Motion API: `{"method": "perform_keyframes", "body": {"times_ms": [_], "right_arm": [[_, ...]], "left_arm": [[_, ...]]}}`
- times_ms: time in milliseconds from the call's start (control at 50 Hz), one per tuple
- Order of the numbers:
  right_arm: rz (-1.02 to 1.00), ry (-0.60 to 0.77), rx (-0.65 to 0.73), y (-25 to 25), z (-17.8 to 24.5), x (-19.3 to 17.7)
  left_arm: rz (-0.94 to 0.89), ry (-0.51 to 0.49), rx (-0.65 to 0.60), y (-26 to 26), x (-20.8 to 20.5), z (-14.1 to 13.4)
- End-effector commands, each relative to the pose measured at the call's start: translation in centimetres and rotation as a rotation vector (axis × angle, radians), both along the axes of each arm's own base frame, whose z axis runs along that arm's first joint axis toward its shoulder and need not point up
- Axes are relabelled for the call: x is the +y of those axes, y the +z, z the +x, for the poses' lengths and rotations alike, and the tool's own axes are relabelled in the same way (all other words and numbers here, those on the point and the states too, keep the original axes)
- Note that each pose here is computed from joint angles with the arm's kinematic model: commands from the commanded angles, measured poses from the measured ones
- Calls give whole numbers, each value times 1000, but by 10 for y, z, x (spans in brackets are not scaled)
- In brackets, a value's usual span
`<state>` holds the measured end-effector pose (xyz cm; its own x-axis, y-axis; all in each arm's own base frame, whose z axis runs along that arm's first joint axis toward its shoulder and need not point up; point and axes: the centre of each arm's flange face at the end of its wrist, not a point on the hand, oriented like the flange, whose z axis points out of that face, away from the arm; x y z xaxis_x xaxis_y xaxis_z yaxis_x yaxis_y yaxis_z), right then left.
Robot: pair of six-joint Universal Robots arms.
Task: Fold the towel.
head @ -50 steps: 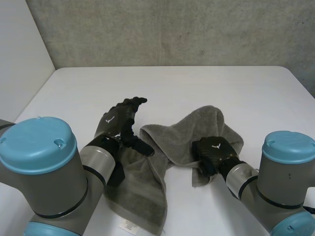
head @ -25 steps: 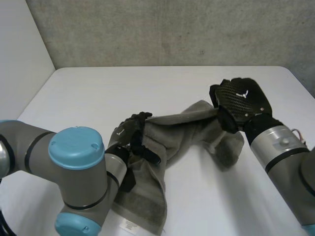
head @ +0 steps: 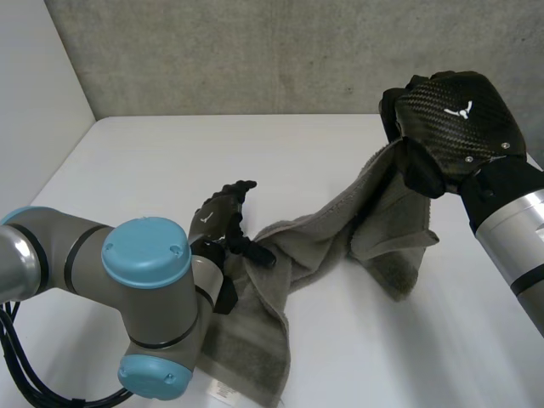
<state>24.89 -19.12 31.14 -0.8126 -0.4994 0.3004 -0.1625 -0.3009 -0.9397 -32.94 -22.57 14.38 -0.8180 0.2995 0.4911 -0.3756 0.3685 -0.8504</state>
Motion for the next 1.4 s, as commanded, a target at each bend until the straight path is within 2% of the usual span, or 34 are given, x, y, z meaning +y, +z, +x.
{"method": "perform_keyframes", "body": {"times_ms": [20,220,400,440,460,500,520,540,560,600,640,700,780,900,940,980,1000,1020,1080,1100,1120,1140,1160,1180,1200,1220,1260,1320,1400], "right_arm": [[-48,-29,8,10,-6,-3],[-80,-73,17,17,-13,-12],[33,-97,99,-12,-14,-32],[58,-98,139,-19,-13,-35],[72,-100,179,-23,-12,-37],[89,-98,218,-29,-11,-39],[104,-98,256,-34,-10,-42],[104,-98,256,-34,-10,-42],[124,-100,293,-39,-9,-46],[150,-98,332,-46,-9,-49],[204,-81,394,-56,-5,-54],[230,-70,416,-62,-2,-57],[267,-59,435,-69,5,-73],[216,-66,418,-67,20,-109],[175,-68,403,-59,26,-121],[118,-74,379,-49,32,-134],[34,-84,341,-32,40,-148],[-74,-100,287,-10,47,-161],[-198,-118,222,16,51,-171],[-325,-141,158,43,52,-178],[-433,-162,101,65,50,-181],[-434,-162,101,65,50,-181],[-527,-173,49,83,49,-180],[-599,-182,3,100,46,-175],[-600,-182,3,100,46,-175],[-646,-183,-34,111,44,-170],[-641,-172,-47,110,42,-166],[-568,-128,-47,92,42,-161],[-414,-45,30,40,45,-151]], "left_arm": [[20,-11,-21,-9,2,0],[27,-12,-29,-6,5,3],[23,-21,-68,1,14,11],[12,-75,-192,-1,19,13],[12,-76,-193,-1,19,13],[-18,-165,-367,-2,24,14],[-18,-166,-368,-2,24,14],[-36,-206,-448,-4,26,15],[-36,-206,-449,-4,26,15],[-73,-255,-586,-5,26,18],[-93,-269,-633,-5,22,20],[-120,-248,-678,-2,10,25],[-146,-224,-672,5,-4,25],[-249,-137,-617,35,-49,17],[-293,-111,-597,46,-63,13],[-413,-87,-552,76,-86,0],[-414,-87,-552,76,-86,0],[-496,-81,-525,96,-97,-8],[-688,-39,-472,145,-116,-16],[-689,-39,-472,145,-116,-16],[-782,-5,-448,168,-124,-15],[-864,34,-421,189,-130,-11],[-865,34,-420,189,-130,-11],[-936,76,-398,208,-133,-5],[-994,112,-372,227,-133,3],[-994,113,-372,228,-133,3],[-1028,148,-361,243,-128,15],[-1005,140,-378,238,-125,19],[-892,66,-455,199,-115,31]]}}
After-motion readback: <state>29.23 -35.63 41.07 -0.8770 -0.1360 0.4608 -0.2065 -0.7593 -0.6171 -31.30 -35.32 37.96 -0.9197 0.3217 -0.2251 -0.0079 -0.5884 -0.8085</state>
